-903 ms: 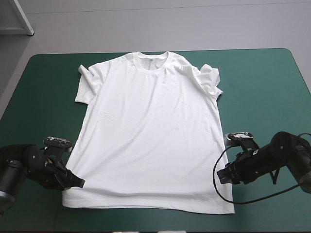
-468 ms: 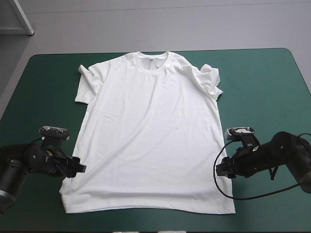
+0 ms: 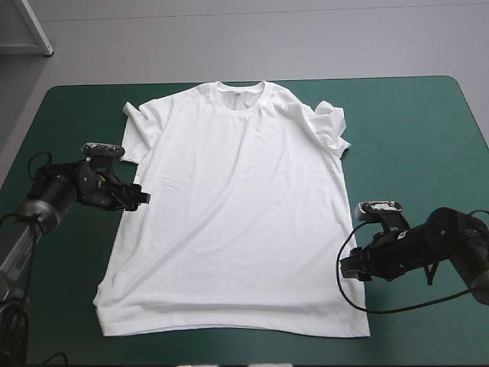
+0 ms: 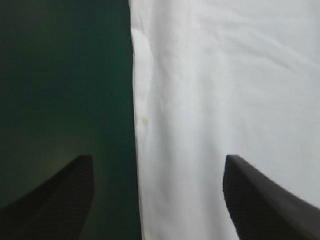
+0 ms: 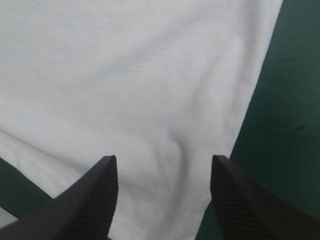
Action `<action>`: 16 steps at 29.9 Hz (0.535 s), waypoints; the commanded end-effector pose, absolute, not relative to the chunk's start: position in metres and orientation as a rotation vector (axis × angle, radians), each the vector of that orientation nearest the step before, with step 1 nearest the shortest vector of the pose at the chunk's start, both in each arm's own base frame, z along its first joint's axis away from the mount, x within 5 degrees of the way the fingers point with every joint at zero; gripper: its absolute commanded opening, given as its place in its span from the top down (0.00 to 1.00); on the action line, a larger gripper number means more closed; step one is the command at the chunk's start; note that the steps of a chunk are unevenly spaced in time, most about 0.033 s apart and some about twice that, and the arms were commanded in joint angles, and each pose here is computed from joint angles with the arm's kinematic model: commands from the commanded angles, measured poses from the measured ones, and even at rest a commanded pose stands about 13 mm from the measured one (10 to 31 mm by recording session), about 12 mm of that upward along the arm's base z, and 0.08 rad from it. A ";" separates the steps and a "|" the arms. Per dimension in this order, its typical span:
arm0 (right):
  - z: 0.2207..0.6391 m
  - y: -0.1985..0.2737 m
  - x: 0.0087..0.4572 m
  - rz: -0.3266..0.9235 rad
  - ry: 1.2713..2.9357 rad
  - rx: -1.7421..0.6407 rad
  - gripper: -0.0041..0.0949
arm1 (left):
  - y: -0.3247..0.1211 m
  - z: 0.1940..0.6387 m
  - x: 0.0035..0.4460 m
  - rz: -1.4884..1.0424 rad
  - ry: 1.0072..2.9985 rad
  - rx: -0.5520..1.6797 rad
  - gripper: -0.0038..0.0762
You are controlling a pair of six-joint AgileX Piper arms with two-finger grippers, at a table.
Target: Fold the cloth
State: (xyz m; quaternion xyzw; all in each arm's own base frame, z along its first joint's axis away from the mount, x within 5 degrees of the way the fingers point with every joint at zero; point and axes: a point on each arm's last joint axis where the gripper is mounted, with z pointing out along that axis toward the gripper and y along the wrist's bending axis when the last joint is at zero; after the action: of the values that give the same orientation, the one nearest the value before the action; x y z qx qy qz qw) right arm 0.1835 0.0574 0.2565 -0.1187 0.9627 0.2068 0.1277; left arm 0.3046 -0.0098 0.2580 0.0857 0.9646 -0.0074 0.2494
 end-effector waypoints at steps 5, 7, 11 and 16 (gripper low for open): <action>0.267 0.058 0.183 0.623 2.758 -0.326 0.42 | -0.012 0.274 0.364 -0.024 2.503 0.207 0.29; 0.267 0.058 0.183 0.625 2.757 -0.325 0.42 | -0.013 0.271 0.378 -0.024 2.499 0.207 0.29; 0.267 0.058 0.184 0.622 2.752 -0.322 0.42 | -0.013 0.263 0.397 -0.034 2.506 0.197 0.29; 0.268 0.058 0.186 0.607 2.730 -0.311 0.42 | -0.016 0.242 0.409 -0.078 2.559 0.171 0.30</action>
State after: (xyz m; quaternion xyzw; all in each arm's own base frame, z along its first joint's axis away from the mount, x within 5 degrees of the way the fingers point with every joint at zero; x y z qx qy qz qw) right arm 0.1840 0.0573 0.2567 -0.1136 0.9631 0.2068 0.1294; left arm 0.4046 -0.0127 0.2202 0.0784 0.9669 -0.0159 0.2425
